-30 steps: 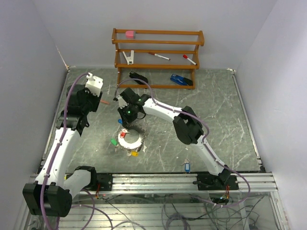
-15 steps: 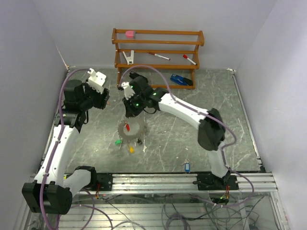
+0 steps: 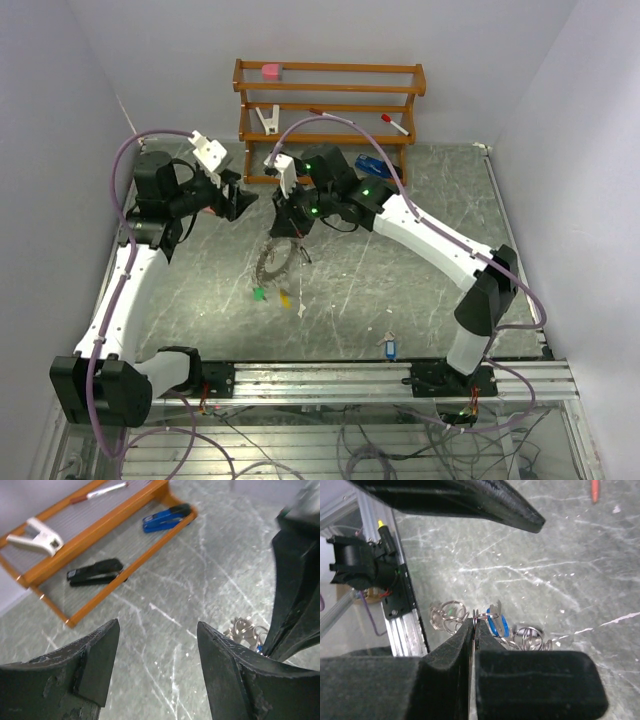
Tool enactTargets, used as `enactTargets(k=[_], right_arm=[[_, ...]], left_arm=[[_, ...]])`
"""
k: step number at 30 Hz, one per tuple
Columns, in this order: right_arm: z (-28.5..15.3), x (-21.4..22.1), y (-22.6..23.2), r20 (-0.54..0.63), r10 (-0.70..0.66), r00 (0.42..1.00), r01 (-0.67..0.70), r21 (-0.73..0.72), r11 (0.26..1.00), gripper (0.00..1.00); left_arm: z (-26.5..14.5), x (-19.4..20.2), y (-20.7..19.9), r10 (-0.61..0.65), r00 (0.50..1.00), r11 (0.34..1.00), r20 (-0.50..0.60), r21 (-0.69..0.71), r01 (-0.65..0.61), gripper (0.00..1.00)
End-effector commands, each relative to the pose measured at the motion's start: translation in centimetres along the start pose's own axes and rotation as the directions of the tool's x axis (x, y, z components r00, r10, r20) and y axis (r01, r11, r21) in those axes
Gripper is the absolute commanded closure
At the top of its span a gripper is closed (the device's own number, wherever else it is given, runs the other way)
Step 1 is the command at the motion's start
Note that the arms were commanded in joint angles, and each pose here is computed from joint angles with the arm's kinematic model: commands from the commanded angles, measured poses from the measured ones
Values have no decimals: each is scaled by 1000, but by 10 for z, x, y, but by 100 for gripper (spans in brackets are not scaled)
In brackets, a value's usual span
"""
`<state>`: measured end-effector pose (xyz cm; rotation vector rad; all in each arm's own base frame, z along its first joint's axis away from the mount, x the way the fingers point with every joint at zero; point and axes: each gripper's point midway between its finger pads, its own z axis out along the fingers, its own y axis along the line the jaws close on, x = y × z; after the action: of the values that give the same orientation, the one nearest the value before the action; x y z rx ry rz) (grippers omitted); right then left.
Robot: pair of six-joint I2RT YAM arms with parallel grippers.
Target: Put the keys on the keyring
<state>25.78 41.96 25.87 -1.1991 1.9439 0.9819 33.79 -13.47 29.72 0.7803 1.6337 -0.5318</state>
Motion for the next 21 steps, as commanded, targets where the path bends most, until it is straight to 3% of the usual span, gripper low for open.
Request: enactTargets(k=[1, 4, 13, 21], right_arm=[[-30, -9, 26, 19, -51, 999, 52, -90, 995, 100], [-40, -10, 34, 22, -50, 999, 52, -116, 992, 100], [-63, -11, 66, 33, -43, 999, 50, -249, 967, 100], [-66, -1, 90, -12, -1, 1000, -3, -390, 921, 100]], left_arm=[[0, -42, -33, 65, 986, 972, 153, 212, -97, 26], [-3, -38, -56, 70, 983, 935, 171, 332, -125, 24], [-17, -19, -93, 167, 968, 833, 187, 498, -240, 17], [-20, -36, -111, 335, 888, 729, 316, 509, -457, 16]])
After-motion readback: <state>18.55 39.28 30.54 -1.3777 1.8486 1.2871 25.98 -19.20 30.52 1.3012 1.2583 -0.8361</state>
